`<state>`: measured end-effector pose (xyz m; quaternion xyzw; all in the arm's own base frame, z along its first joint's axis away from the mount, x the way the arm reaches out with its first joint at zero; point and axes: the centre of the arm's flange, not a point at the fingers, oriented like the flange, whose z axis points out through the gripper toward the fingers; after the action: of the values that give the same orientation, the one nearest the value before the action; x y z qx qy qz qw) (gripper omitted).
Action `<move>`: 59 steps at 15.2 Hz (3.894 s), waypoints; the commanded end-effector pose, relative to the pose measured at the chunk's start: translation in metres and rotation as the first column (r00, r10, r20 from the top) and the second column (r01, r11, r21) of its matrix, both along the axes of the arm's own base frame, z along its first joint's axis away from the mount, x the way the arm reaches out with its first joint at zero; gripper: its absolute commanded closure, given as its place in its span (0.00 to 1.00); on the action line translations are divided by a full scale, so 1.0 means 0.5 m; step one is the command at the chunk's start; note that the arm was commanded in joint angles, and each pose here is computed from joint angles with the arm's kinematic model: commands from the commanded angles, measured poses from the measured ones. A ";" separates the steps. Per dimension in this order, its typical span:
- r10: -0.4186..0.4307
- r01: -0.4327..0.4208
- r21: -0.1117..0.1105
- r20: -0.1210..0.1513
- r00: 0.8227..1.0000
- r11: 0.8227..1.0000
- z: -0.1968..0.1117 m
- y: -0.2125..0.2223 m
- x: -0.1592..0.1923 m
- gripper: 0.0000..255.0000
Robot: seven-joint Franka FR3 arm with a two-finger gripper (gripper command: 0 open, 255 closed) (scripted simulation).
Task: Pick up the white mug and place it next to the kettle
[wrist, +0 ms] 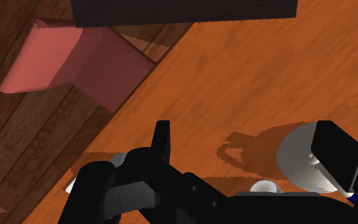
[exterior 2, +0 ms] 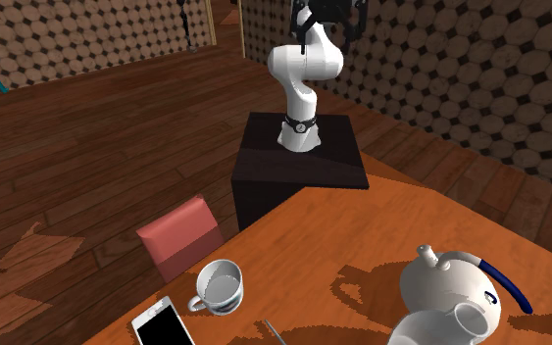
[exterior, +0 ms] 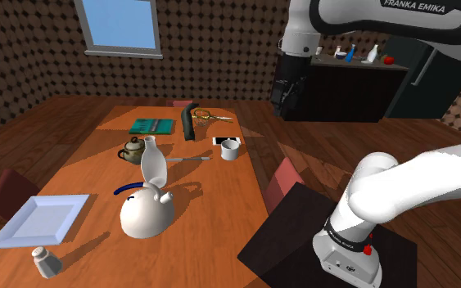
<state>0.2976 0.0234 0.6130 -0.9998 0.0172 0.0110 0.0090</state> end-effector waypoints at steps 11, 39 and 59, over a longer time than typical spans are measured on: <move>-0.006 0.005 -0.016 -0.018 1.000 1.000 -0.181 -0.069 0.183 0.00; -0.023 0.019 -0.062 -0.067 0.998 0.998 -0.699 -0.283 0.675 0.00; -0.025 0.020 -0.068 -0.073 0.997 0.997 -0.840 -0.314 0.723 1.00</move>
<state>0.6592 -0.1335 0.1930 -0.9982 0.0293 0.0470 -0.0250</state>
